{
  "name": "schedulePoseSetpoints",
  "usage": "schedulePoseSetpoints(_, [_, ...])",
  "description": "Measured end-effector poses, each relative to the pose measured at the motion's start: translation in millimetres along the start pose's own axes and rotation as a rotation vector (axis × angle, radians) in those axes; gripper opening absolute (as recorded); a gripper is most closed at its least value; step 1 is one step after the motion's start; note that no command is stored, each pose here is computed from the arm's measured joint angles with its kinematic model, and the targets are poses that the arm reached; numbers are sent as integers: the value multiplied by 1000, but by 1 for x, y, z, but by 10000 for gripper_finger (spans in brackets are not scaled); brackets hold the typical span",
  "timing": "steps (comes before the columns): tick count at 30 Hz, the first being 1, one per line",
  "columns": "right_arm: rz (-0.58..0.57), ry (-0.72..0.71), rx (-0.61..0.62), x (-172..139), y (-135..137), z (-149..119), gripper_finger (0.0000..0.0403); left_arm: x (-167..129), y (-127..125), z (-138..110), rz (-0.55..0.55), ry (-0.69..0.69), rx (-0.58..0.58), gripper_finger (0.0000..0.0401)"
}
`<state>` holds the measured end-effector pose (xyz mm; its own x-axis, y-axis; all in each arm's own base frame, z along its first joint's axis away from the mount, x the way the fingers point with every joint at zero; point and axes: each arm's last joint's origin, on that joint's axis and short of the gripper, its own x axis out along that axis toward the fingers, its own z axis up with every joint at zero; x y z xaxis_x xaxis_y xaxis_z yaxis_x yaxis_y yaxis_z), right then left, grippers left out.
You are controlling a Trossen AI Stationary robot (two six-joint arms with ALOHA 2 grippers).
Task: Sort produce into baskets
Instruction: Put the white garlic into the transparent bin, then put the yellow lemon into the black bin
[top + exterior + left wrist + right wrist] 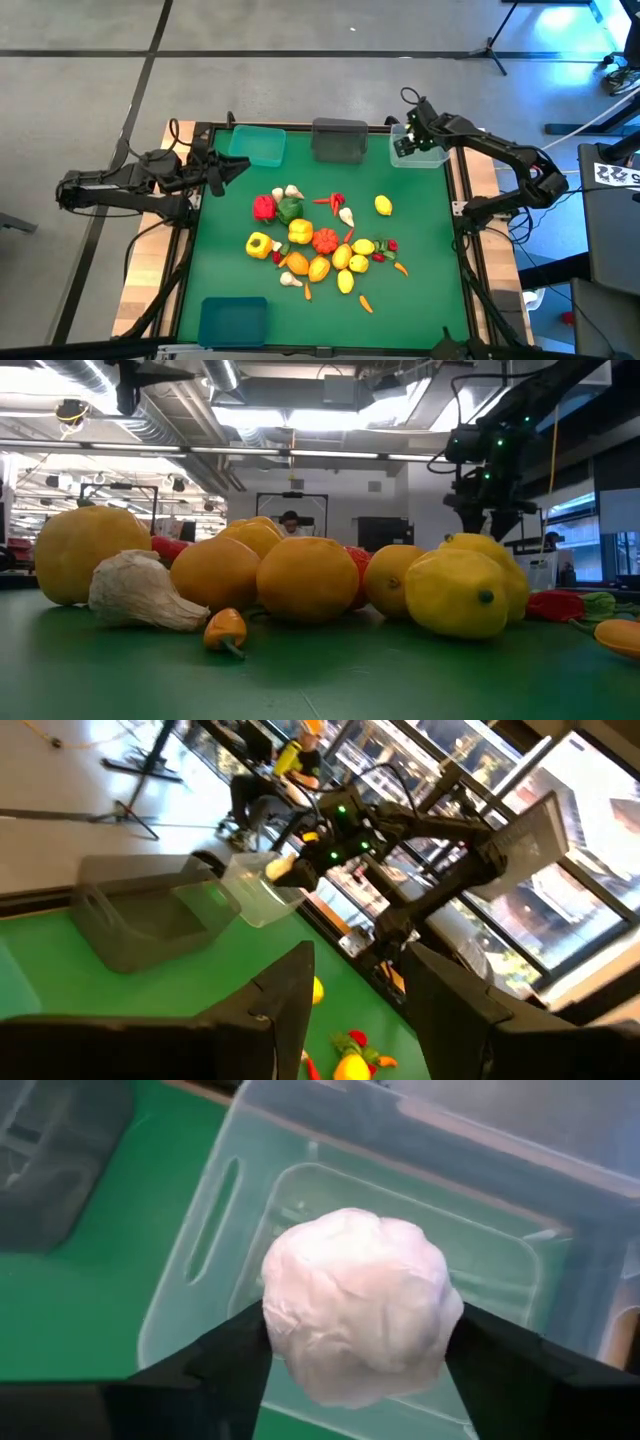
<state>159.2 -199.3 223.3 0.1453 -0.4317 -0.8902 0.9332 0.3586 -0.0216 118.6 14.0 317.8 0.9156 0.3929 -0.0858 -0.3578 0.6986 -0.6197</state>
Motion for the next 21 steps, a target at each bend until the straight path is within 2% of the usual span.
schedulePoseSetpoints(6, [17,8,-4,0,0,0,318,0,0,0,3,-2,4,151])
schedulePoseSetpoints(10, [58,20,-5,-3,2,1,327,0,0,0,3,-2,20,151])
schedulePoseSetpoints(14, [193,-44,-47,-31,6,18,320,0,0,0,4,-2,32,151])
schedulePoseSetpoints(17, [339,-109,-106,-60,17,28,315,0,1,-1,10,6,43,151])
schedulePoseSetpoints(21, [553,-133,-212,-93,41,25,316,0,3,-4,34,35,58,151])
